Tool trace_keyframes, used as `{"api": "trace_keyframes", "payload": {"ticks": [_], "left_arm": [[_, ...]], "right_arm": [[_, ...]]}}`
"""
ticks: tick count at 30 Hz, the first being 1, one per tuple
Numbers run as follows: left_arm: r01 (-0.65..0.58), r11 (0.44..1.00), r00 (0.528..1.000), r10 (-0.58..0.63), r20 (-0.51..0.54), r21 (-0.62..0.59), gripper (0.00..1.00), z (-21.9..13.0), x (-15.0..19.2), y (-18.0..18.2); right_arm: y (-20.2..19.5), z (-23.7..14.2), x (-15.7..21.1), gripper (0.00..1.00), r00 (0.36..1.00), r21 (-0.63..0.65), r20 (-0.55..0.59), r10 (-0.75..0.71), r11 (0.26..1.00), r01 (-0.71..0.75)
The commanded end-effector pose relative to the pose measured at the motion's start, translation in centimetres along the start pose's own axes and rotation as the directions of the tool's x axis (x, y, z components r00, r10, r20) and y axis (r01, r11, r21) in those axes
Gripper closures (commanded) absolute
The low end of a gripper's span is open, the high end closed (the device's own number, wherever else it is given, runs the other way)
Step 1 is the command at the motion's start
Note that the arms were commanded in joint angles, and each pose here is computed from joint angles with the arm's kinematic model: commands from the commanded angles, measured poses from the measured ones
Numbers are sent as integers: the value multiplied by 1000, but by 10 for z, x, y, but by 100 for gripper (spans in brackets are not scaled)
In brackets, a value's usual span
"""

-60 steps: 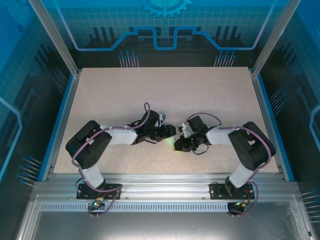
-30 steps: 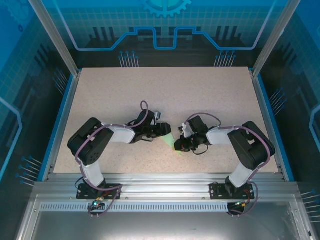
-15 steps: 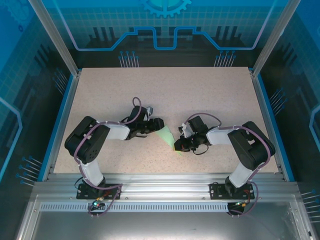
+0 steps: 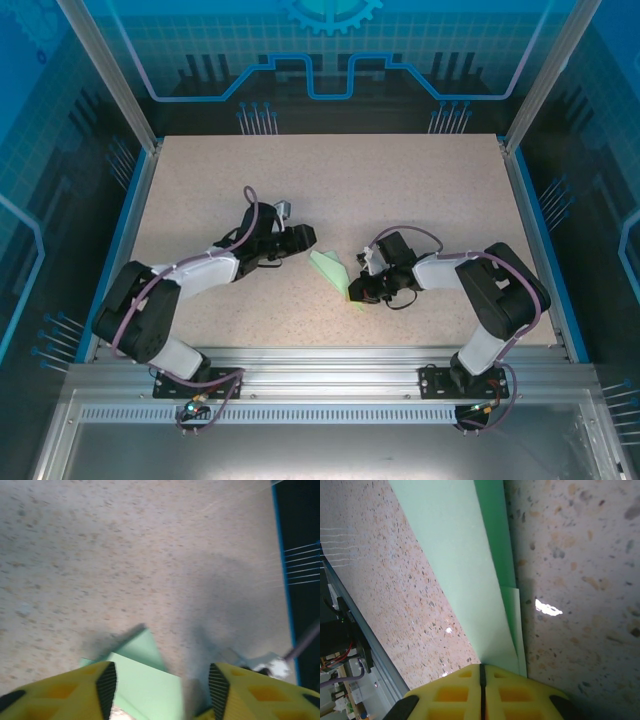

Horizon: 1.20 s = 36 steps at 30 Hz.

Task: Fold a paper plane with a square sheet of paper (pick it up from the middle)
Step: Perform the fifth fold on the wing at the bottom-center of the table.

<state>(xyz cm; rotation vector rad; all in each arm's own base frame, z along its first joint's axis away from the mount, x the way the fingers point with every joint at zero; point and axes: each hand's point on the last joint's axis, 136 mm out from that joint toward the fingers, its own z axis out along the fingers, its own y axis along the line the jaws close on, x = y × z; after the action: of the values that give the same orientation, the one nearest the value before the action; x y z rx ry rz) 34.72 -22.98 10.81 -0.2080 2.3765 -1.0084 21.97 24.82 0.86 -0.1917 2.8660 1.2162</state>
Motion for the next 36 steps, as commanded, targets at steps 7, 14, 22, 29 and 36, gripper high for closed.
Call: {"api": "trace_keyframes", "payload": {"ticks": [7, 14, 22, 29, 36], "left_arm": [[32, 999, 973, -29, -230, 9, 63, 49, 78, -34], [52, 997, 961, -65, -268, -53, 66, 68, 100, -9], [55, 970, 955, -121, -272, -238, 72, 77, 115, 41], [96, 947, 946, -183, -269, -306, 75, 80, 125, 68], [93, 952, 947, -175, -269, -293, 75, 77, 122, 67]], "right_arm": [[-25, 3, 20, 91, 996, 96, -62, 64, 994, -58], [-25, 2, 19, 91, 996, 101, -54, 66, 993, -60], [-32, -3, 34, 89, 994, 128, -75, 78, 989, -68], [-47, -10, 66, 88, 989, 162, -100, 114, 982, -96], [-57, -13, 87, 87, 978, 179, -92, 185, 970, -167]]}}
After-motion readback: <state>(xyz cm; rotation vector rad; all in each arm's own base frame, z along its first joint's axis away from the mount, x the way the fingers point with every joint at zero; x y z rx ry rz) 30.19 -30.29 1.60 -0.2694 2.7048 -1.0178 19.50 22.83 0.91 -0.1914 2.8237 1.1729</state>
